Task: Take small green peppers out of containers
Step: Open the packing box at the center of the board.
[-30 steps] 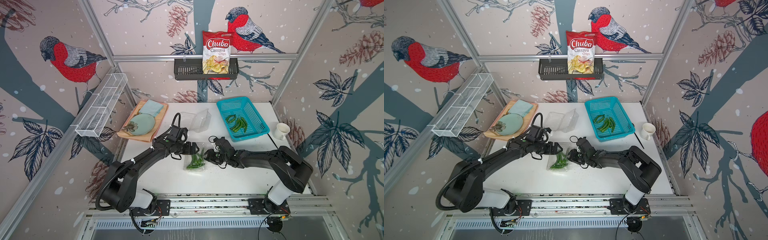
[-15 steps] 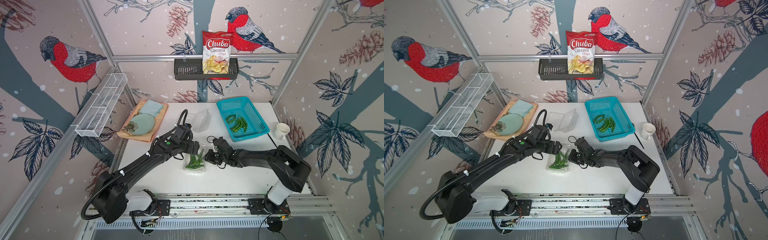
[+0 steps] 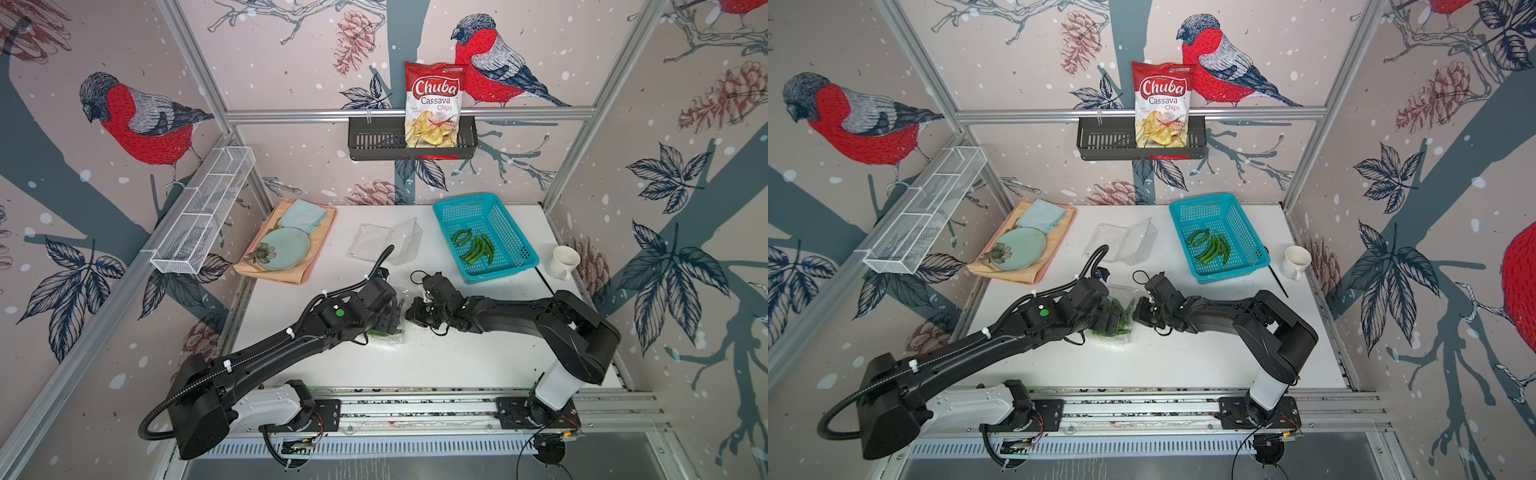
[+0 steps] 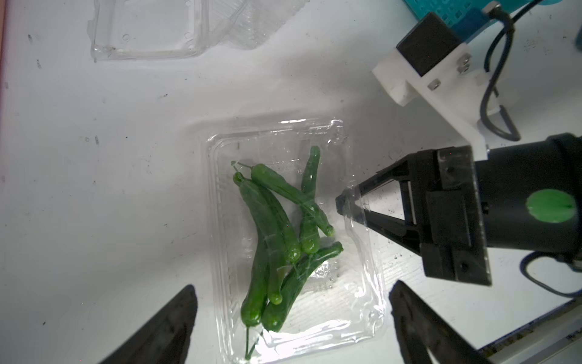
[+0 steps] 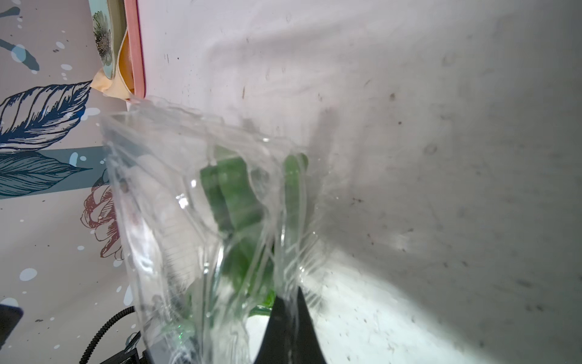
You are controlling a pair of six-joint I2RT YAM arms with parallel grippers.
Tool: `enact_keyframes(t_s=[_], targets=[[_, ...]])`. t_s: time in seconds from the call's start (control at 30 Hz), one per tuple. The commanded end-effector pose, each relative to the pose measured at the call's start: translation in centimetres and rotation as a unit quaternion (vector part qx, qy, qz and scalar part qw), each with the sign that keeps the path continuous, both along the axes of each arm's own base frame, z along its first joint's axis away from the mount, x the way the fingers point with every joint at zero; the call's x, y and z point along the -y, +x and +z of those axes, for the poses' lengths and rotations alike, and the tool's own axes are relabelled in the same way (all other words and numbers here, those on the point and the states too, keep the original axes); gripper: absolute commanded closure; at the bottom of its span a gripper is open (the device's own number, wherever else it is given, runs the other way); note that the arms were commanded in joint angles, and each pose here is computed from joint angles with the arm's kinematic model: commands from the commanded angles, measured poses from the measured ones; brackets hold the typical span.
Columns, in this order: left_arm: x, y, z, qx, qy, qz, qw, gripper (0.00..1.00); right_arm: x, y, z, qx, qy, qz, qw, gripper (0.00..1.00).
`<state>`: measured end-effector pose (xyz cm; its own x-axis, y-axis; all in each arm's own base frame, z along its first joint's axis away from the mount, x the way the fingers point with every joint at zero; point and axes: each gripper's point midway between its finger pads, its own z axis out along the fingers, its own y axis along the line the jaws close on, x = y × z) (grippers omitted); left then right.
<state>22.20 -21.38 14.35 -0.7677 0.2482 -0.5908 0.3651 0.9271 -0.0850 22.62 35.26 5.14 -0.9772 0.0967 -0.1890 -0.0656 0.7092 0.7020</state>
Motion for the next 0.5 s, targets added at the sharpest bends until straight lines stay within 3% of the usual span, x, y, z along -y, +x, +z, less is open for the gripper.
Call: enact_keyframes(t_s=[0.0,0.23,0.47], targets=[[-0.2,-0.2,-0.1,0.001,-0.008,0.019,1.0,0.08,-0.2,0.2,0.3,0.002,0.002,-0.001,1.0,1.0],[2.1,-1.9,-1.6,0.0,0.006,-0.024,1.0,0.07,-0.3,0.2,0.5,-0.003,0.003,-0.002,1.0,1.0],[2.0,-2.3,-2.5,0.011,0.029,-0.02,0.999,0.02,-0.6,0.3,1.0,-0.008,0.007,-0.006,1.0,1.0]])
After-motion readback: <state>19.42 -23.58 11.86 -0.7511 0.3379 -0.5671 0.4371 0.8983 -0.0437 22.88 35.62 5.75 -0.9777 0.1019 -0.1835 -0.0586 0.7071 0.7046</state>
